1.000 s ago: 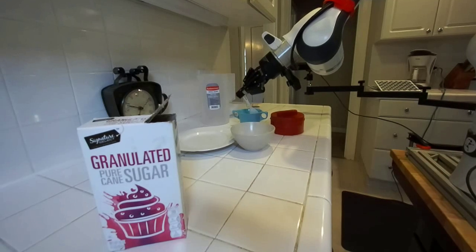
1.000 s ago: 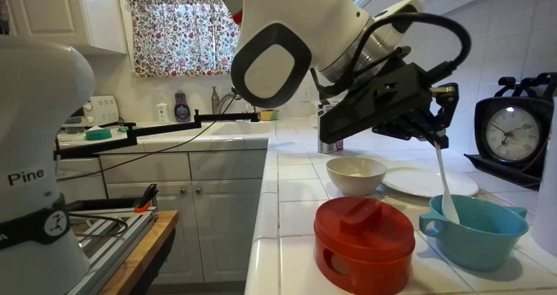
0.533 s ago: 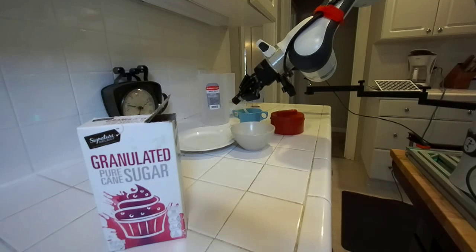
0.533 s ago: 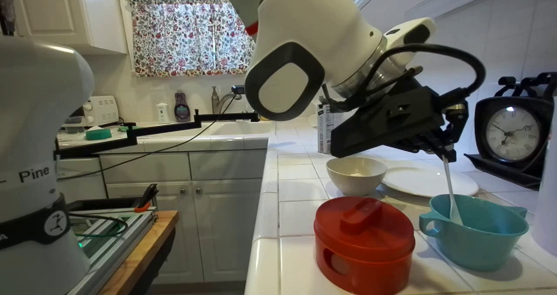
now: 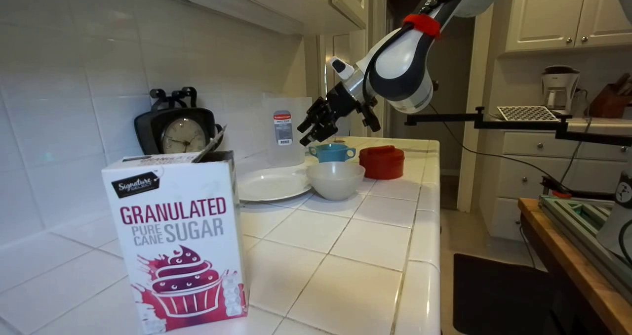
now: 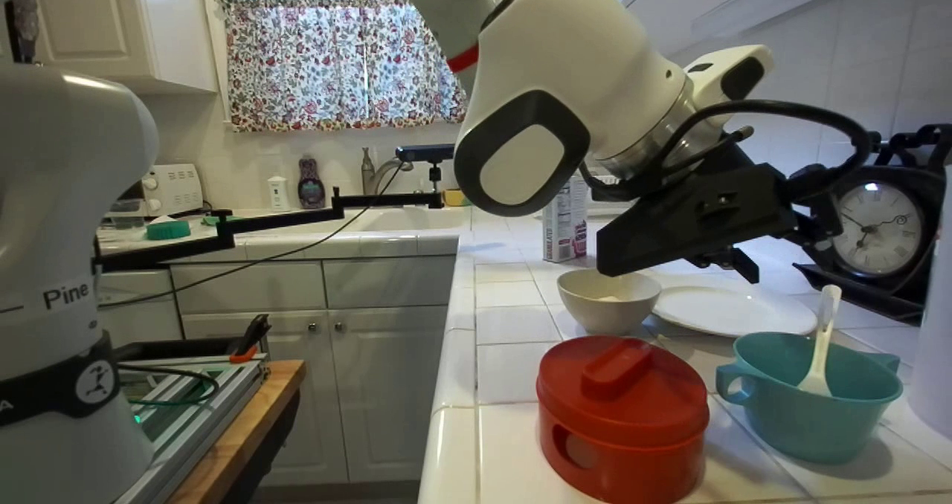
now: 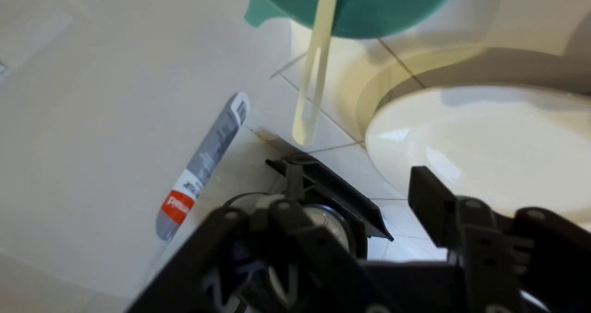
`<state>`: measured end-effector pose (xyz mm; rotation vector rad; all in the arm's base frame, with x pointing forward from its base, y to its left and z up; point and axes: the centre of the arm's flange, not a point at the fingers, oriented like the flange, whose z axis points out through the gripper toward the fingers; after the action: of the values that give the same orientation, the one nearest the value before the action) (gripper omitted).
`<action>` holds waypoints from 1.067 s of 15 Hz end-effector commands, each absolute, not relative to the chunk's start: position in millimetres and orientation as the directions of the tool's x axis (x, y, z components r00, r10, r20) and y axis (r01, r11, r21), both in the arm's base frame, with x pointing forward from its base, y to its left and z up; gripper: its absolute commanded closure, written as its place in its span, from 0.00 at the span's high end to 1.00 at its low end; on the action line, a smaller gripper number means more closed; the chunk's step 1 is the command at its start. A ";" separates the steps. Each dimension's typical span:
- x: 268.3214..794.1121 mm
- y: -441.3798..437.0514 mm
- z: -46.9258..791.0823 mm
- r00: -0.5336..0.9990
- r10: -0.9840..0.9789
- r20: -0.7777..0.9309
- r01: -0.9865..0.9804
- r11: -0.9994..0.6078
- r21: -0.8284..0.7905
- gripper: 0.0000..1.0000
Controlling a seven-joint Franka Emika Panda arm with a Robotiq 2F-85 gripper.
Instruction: Use the spoon in the blue bowl to stir the contents in the grey bowl then place the spoon back
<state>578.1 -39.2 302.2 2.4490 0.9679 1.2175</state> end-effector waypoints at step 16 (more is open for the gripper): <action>550.2 -15.0 339.8 0.424 0.736 0.528 0.535 -0.674 0.510 1.00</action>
<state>550.2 -15.0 339.8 2.4167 1.1067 1.0957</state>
